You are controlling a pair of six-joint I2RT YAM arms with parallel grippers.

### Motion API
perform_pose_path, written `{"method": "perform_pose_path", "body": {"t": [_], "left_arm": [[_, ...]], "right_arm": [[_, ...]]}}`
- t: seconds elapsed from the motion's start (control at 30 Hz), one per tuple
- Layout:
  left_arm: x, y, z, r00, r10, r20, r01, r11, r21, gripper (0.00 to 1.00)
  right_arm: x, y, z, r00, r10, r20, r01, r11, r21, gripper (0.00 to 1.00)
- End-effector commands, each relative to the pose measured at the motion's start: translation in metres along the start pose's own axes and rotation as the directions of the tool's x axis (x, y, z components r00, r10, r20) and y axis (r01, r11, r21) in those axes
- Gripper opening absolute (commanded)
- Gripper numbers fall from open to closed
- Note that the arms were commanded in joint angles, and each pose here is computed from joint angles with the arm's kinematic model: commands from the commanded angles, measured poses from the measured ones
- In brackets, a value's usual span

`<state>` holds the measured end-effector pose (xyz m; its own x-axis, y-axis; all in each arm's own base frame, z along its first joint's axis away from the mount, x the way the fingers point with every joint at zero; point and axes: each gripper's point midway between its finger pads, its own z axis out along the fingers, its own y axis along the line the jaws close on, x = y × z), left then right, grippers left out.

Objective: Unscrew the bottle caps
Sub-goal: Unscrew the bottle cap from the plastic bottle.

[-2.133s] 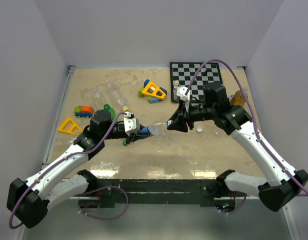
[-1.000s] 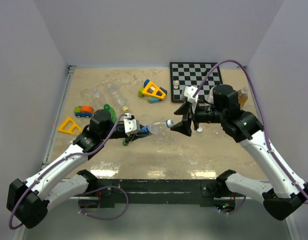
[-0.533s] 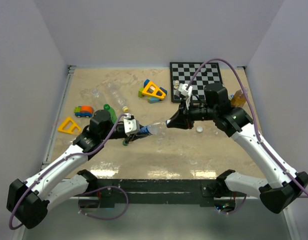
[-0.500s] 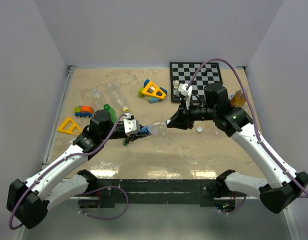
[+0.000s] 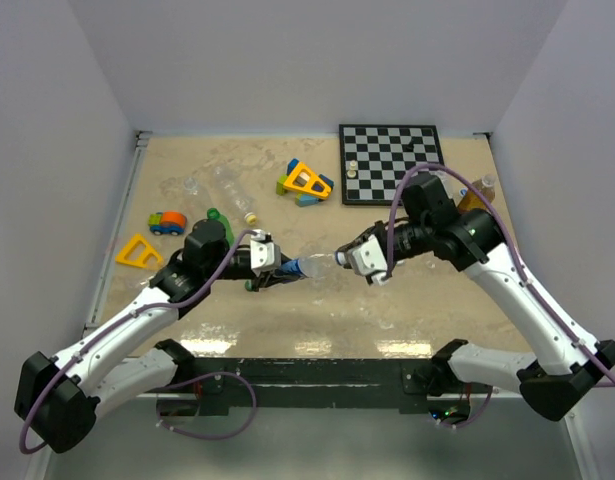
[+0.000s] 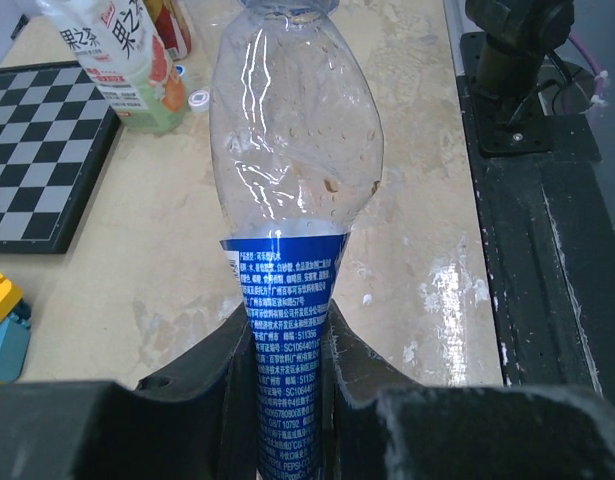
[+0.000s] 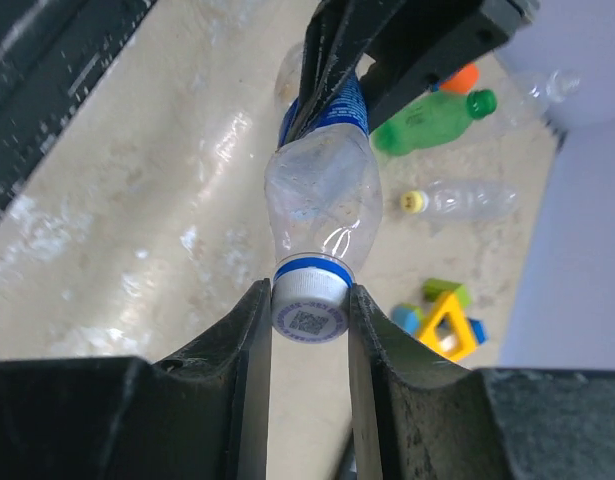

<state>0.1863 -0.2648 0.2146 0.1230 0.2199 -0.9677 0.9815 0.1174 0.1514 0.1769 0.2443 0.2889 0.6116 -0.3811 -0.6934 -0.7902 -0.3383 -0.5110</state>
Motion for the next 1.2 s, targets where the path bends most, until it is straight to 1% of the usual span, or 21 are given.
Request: {"method": "perform_pose_path", "body": {"t": [0.0,0.07,0.1,0.13,0.2,0.23,0.27,0.33,0.37,0.43,0.47,0.5,0.53,0.57,0.6,0.67,0.77,0.87,1.0,1.07,1.17], "left_arm": [[-0.008,0.003,0.0,0.999,0.029,0.017,-0.029,1.0,0.011,0.0],[-0.007,0.004,-0.001,0.999,0.029,0.015,-0.029,1.0,0.005,0.0],[-0.007,0.004,-0.001,0.999,0.029,0.013,-0.029,1.0,0.001,0.0],[-0.006,0.005,-0.001,0.999,0.03,0.011,-0.03,1.0,-0.005,0.0],[-0.004,0.005,-0.001,1.0,0.025,0.007,-0.025,1.0,-0.008,0.0],[-0.003,0.005,-0.001,1.0,0.021,0.005,-0.021,1.0,-0.007,0.0],[-0.003,0.005,-0.001,1.0,0.02,0.005,-0.02,1.0,-0.007,0.0],[-0.003,0.005,-0.001,1.0,0.018,0.006,-0.018,1.0,-0.014,0.0],[-0.003,0.005,-0.001,1.0,0.018,0.007,-0.018,1.0,-0.016,0.0],[-0.003,0.006,-0.002,1.0,0.013,0.009,-0.013,1.0,-0.023,0.0],[-0.003,0.006,-0.002,1.0,0.012,0.01,-0.012,1.0,-0.027,0.0],[-0.004,0.007,-0.002,1.0,0.012,0.013,-0.011,0.999,-0.033,0.0],[-0.005,0.008,-0.002,1.0,0.013,0.016,-0.012,0.999,-0.038,0.0],[-0.005,0.007,-0.002,1.0,0.011,0.018,-0.01,0.999,-0.038,0.0],[-0.005,0.008,-0.003,1.0,0.008,0.017,-0.007,0.999,-0.043,0.0],[-0.004,0.009,-0.002,1.0,0.003,0.015,-0.002,0.999,-0.047,0.0],[-0.006,0.009,-0.003,1.0,0.004,0.019,-0.003,0.999,-0.05,0.0],[-0.006,0.01,-0.002,1.0,0.004,0.019,-0.003,0.999,-0.053,0.0],[-0.004,0.009,-0.002,1.0,0.003,0.016,-0.003,0.999,-0.052,0.0],[-0.006,0.01,-0.003,1.0,0.005,0.018,-0.004,0.998,-0.056,0.0],[-0.003,0.009,-0.002,1.0,0.001,0.013,0.0,0.999,-0.055,0.0]], "right_arm": [[0.004,-0.008,-0.004,0.942,-0.328,-0.068,0.328,0.944,-0.017,0.0],[-0.003,-0.009,-0.001,0.961,-0.274,-0.026,0.274,0.962,0.009,0.01],[-0.008,-0.012,0.0,0.974,-0.226,-0.004,0.226,0.974,0.032,0.1],[-0.012,-0.013,-0.001,0.988,-0.157,0.016,0.155,0.986,0.057,0.22],[-0.02,-0.017,-0.004,0.999,0.012,0.044,-0.017,0.995,0.102,0.5],[-0.025,-0.021,-0.008,0.997,0.056,0.06,-0.064,0.99,0.129,0.59],[-0.028,-0.019,-0.012,0.992,0.106,0.072,-0.115,0.984,0.133,0.65],[-0.039,-0.013,-0.021,0.974,0.19,0.125,-0.207,0.97,0.131,0.84],[-0.044,-0.014,-0.026,0.962,0.229,0.146,-0.25,0.957,0.145,0.87],[-0.047,-0.014,-0.03,0.924,0.339,0.175,-0.367,0.916,0.164,0.87],[-0.045,-0.017,-0.033,0.894,0.406,0.189,-0.439,0.879,0.185,0.88],[-0.042,-0.02,-0.035,0.847,0.485,0.218,-0.526,0.825,0.206,0.93],[-0.037,-0.026,-0.034,0.781,0.57,0.255,-0.622,0.747,0.234,0.96],[-0.03,-0.032,-0.034,0.681,0.665,0.305,-0.732,0.627,0.267,0.96],[-0.022,-0.034,-0.032,0.617,0.716,0.327,-0.786,0.549,0.282,0.95],[-0.011,-0.029,-0.027,0.553,0.765,0.33,-0.832,0.482,0.275,0.95],[0.003,-0.027,-0.02,0.515,0.796,0.317,-0.853,0.439,0.284,0.92],[0.009,-0.024,-0.011,0.492,0.819,0.295,-0.866,0.427,0.258,0.89],[0.012,-0.021,-0.001,0.468,0.841,0.272,-0.882,0.422,0.21,0.79],[0.01,-0.021,0.0,0.472,0.841,0.265,-0.88,0.433,0.194,0.7],[0.006,-0.021,-0.001,0.481,0.835,0.268,-0.876,0.447,0.181,0.68]]}}
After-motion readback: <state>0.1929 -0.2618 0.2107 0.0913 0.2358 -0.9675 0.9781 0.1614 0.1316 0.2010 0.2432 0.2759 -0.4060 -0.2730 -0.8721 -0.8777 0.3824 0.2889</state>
